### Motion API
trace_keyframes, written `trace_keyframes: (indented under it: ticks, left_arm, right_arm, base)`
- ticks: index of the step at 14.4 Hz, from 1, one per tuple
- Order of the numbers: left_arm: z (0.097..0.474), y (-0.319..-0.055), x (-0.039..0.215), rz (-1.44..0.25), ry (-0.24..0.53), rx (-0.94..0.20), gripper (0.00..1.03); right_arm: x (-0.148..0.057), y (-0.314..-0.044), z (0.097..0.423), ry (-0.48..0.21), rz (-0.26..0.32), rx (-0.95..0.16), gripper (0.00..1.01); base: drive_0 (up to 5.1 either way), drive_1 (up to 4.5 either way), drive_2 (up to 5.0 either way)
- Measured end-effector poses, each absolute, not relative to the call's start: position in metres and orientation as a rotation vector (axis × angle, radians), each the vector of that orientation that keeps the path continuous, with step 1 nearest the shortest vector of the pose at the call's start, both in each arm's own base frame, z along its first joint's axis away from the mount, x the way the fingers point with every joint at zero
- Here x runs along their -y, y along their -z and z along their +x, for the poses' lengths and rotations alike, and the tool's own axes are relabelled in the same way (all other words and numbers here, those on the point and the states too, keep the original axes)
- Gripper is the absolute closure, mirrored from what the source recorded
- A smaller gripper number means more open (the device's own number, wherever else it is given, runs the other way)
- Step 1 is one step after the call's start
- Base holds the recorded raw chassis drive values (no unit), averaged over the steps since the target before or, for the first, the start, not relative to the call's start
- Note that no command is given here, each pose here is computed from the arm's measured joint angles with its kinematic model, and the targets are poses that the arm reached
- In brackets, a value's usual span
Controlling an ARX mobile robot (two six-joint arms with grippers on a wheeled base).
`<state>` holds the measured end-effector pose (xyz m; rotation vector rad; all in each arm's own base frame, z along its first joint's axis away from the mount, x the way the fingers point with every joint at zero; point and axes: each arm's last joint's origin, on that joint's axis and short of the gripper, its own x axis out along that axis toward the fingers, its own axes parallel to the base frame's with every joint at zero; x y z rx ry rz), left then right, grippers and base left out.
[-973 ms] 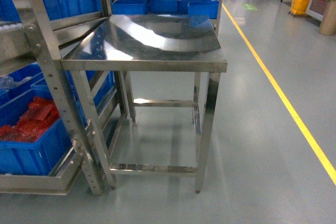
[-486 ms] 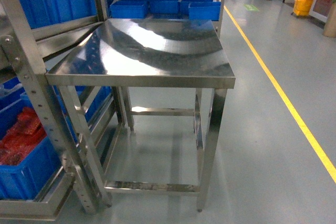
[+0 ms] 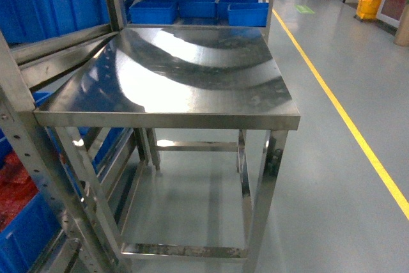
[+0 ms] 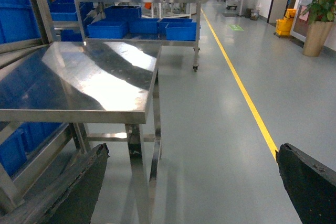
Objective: Pick blue part to blue bin on bottom shelf
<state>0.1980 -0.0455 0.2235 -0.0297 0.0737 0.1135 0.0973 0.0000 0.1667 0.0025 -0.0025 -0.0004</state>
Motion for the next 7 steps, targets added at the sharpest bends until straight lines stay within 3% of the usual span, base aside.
trace_keyframes:
  ticks: [7]
  left_arm:
    - [0.1979, -0.2241, 0.0449, -0.031, -0.118, -0.070, 0.59]
  right_arm:
    - [0.0000, -0.1668, 0.0973, 0.000, 0.002, 0.004, 0.03]
  base:
    - [-4.7, 2.73, 2.7]
